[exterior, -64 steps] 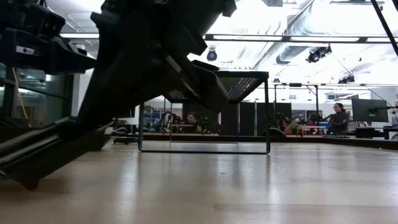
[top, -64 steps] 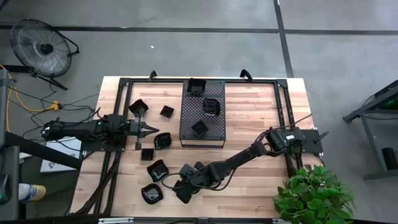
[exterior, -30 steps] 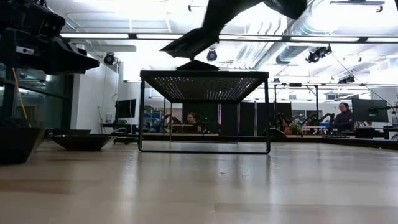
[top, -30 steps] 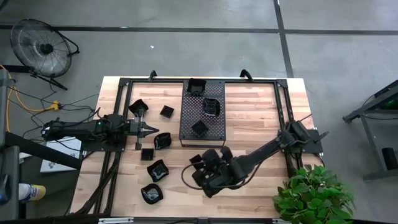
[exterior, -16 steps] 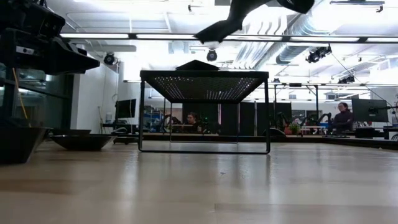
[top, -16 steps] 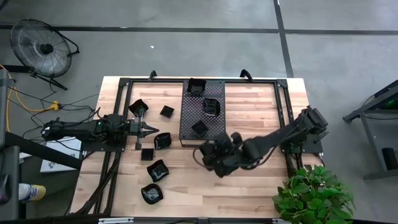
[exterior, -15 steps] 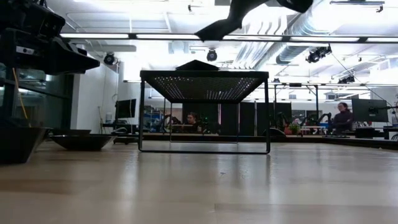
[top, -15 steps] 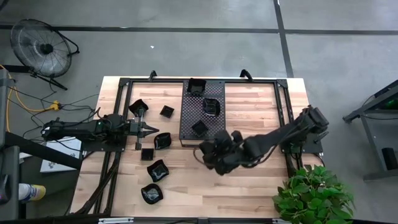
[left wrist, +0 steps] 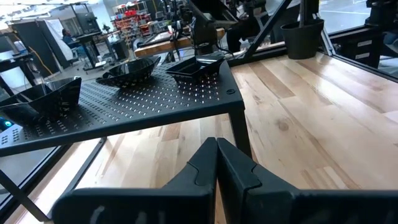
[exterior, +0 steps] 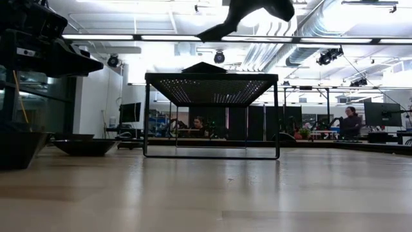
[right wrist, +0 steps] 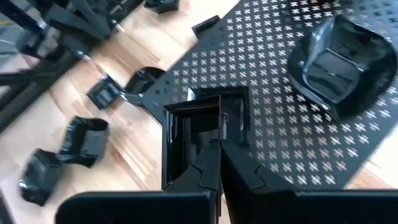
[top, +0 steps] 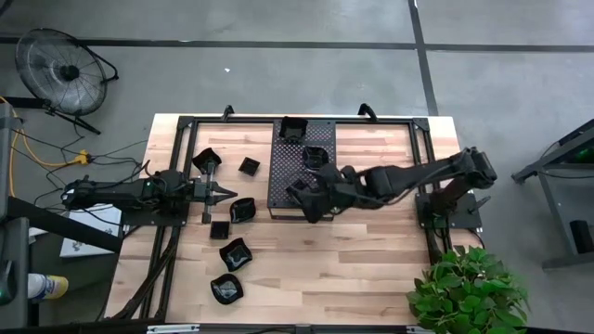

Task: Pick & Place Mini shaped plates
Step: Stack the black square shape plate on top of the other black square shape plate on the shelf

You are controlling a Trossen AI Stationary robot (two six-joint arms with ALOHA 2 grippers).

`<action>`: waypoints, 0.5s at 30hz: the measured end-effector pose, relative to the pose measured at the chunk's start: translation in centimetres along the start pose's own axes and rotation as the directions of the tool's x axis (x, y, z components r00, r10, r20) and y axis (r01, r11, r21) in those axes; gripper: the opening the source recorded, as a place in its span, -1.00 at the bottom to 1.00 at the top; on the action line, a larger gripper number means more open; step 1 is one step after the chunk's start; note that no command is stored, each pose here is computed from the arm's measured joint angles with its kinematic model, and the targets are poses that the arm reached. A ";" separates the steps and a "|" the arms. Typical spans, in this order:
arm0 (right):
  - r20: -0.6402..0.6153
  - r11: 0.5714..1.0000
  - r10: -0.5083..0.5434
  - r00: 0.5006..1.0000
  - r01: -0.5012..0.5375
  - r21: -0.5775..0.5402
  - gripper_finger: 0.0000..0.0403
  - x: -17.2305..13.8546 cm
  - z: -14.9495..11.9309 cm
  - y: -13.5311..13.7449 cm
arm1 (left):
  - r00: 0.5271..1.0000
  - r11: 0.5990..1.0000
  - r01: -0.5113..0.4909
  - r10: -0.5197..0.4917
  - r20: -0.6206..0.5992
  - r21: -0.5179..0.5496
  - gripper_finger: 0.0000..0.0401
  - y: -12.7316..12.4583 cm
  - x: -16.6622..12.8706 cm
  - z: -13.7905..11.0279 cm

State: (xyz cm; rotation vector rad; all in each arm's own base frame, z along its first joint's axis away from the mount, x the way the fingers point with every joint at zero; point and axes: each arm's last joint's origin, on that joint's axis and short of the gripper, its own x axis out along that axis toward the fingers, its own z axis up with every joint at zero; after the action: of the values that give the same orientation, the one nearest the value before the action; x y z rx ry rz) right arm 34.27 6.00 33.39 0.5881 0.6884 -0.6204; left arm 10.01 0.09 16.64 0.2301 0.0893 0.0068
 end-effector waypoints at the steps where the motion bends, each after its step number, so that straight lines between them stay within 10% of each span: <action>1: 0.001 1.000 0.005 1.000 -0.005 0.008 -1.00 0.2 0.3 -0.1 | 1.000 1.000 0.000 0.000 0.000 0.000 -0.99 0.0 0.0 0.0; 15: -0.046 0.997 0.080 0.996 -0.080 -0.003 -1.00 3.4 2.3 -2.3 | 1.000 1.000 0.000 0.000 0.000 0.000 -0.99 0.0 0.0 0.0</action>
State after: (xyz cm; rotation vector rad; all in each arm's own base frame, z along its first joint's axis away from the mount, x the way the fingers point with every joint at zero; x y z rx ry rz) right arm 35.70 1.84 31.80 0.6239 0.7056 -0.5320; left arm 10.01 0.09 16.64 0.2299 0.0893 0.0066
